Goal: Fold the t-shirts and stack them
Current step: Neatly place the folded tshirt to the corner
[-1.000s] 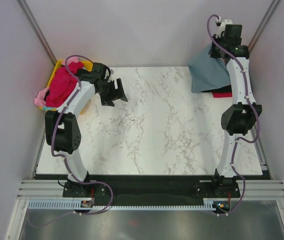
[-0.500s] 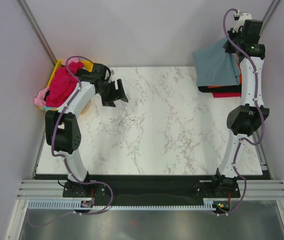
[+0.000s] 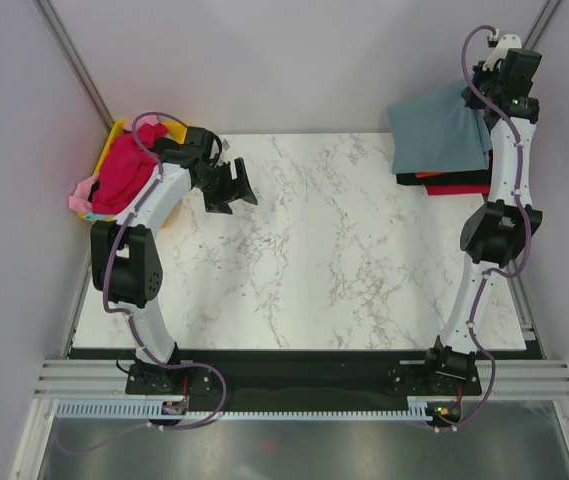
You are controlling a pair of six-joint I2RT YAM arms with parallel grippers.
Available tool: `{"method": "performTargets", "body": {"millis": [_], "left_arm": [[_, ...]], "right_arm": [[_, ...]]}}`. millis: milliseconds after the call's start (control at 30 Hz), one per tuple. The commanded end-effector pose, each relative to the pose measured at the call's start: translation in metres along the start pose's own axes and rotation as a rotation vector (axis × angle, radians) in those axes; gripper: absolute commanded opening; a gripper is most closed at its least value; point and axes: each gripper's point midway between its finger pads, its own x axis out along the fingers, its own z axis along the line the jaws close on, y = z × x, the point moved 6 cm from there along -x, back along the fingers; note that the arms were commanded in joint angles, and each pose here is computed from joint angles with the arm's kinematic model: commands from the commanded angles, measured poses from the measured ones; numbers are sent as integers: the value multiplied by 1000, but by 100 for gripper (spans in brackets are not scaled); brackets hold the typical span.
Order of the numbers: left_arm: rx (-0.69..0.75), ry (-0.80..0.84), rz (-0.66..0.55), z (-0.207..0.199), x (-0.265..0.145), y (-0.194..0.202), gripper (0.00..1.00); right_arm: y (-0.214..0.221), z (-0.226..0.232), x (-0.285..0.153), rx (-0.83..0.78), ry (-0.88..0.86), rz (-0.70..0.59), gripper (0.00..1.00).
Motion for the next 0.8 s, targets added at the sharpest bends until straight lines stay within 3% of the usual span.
{"method": "performTargets", "body": {"millis": [0,200,333,367,400,433,467,600,767], "left_arm": [[6,58,-9,-6,-4,-3,84],[2,55,0,-5,-1,-1,84],[3,62,8,-4,0,0,84],[4,61,9,-5,1,1,84],[4,61,9,-5,0,1,84],[4,63,12,-5,1,1,84],[4,63,12,-5,1,1,84],[5,61,10,-5,0,2,84],[17,48,-11,-7,-5,1,84]], "right_arm": [[-2,-17,25,-19,-14,-97,0],[45,-60,71,-31,136,-67,0],[55,-105,87,22,295,-155,0],[51,-115,89,21,347,-203,13],[60,-123,94,31,389,-205,35],[59,-132,92,43,472,-224,71],[57,-136,92,50,498,-252,98],[30,-139,72,114,575,-336,98],[-62,-119,4,200,588,-571,98]]}}
